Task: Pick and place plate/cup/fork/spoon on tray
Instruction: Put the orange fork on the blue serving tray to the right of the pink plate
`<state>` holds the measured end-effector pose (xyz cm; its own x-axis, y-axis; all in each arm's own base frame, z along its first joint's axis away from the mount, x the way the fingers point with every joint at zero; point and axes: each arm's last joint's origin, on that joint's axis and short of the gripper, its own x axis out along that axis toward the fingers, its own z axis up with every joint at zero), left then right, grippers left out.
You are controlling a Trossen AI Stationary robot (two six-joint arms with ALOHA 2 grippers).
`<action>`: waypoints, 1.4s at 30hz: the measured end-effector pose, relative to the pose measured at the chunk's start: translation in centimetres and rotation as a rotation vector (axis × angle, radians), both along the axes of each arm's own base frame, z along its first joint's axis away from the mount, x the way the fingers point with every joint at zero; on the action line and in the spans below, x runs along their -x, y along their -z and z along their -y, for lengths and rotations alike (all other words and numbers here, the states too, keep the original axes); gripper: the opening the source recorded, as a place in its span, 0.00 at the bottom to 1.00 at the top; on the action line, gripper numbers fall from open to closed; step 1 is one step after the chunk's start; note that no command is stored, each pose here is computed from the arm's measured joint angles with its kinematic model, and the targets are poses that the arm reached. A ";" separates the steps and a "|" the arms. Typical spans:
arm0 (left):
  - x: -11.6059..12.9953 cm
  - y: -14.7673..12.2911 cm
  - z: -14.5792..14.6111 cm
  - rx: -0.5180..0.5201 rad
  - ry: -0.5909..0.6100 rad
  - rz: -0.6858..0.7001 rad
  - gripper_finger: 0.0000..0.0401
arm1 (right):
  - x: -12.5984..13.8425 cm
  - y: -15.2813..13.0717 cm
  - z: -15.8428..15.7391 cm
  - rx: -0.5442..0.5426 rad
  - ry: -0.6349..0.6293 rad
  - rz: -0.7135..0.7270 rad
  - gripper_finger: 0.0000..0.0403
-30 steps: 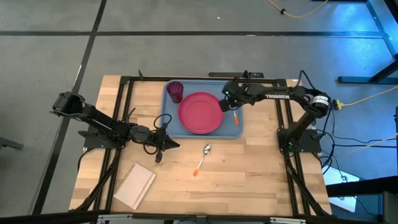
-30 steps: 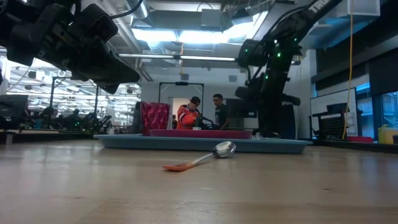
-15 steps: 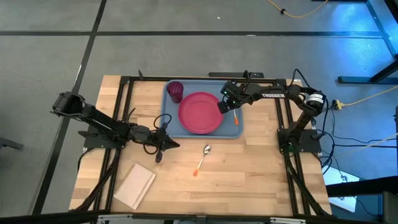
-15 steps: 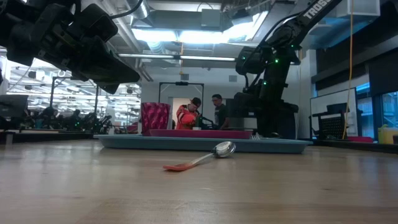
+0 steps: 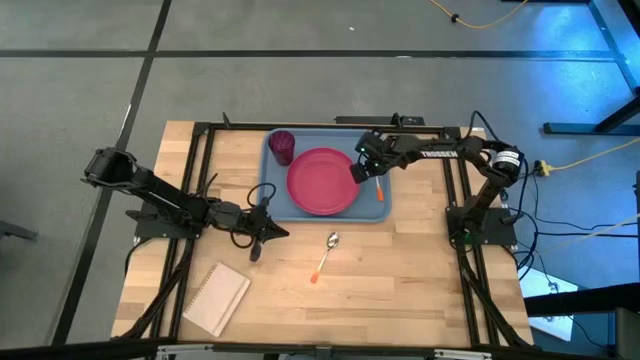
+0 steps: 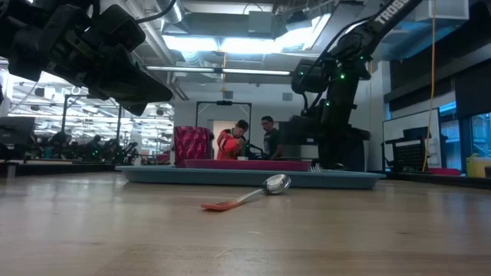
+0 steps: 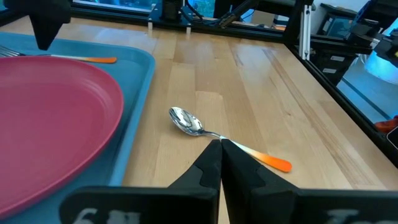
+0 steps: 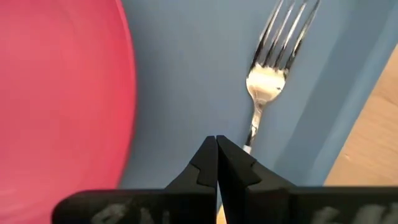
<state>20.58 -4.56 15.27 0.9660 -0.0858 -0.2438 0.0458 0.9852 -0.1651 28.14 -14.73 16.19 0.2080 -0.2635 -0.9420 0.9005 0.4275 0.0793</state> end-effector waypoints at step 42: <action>0.0 0.0 0.0 0.000 0.000 0.000 0.00 | 0.3 2.7 0.9 0.072 0.047 -0.021 0.01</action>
<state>20.58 -4.57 15.27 0.9661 -0.0862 -0.2434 0.0462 0.9852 -0.1652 27.84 -15.59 13.52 0.1739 -0.3392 -0.9245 0.9209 0.3885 0.0307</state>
